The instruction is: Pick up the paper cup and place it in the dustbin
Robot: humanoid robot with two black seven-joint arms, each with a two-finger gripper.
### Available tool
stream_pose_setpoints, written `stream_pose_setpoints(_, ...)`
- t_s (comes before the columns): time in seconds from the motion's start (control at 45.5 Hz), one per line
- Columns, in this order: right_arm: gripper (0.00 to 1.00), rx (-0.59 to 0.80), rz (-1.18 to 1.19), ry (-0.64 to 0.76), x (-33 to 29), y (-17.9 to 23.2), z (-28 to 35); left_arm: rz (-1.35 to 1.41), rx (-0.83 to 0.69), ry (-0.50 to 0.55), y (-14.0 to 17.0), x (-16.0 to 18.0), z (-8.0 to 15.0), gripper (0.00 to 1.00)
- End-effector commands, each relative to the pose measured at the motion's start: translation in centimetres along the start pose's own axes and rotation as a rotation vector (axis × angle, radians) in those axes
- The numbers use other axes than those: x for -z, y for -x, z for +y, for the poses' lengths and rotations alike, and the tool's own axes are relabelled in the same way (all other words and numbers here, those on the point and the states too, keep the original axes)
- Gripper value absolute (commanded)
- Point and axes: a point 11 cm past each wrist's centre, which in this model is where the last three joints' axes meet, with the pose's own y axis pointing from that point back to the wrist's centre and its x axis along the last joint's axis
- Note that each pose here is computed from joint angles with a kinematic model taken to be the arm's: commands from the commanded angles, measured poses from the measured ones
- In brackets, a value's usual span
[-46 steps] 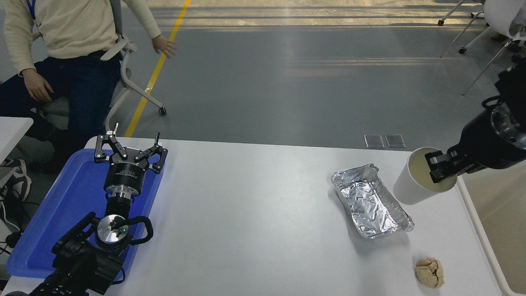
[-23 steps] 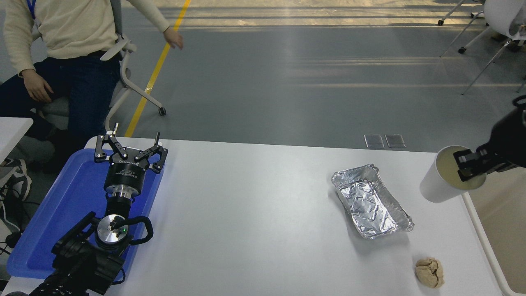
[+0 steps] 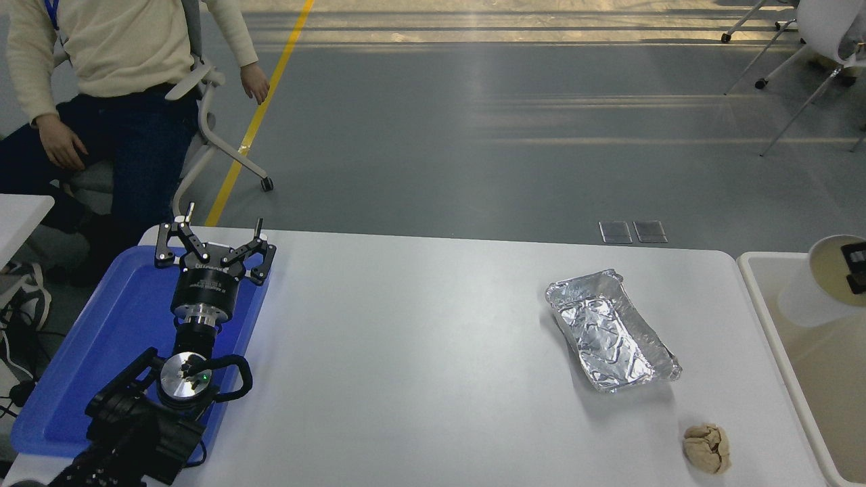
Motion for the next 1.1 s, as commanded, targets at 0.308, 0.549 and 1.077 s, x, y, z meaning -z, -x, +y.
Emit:
stream_pose_setpoints(0.308, 0.00, 0.004, -0.067, 0.131, -8.3, 0.8, -4.7, 0.000, -0.001, 0.002, 0.0, 0.0, 0.0, 1.00)
stream_pose_setpoints(0.549, 0.00, -0.005, -0.038, 0.202, -11.8, 1.4, -7.6, 0.000, 0.000, 0.000, 0.0, 0.0, 0.0, 1.00)
stream_pose_setpoints(1.077, 0.00, -0.063, 0.126, 0.350, -15.6, 5.9, -18.1, -0.001, 0.000, 0.001, 0.0, 0.0, 0.0, 1.00)
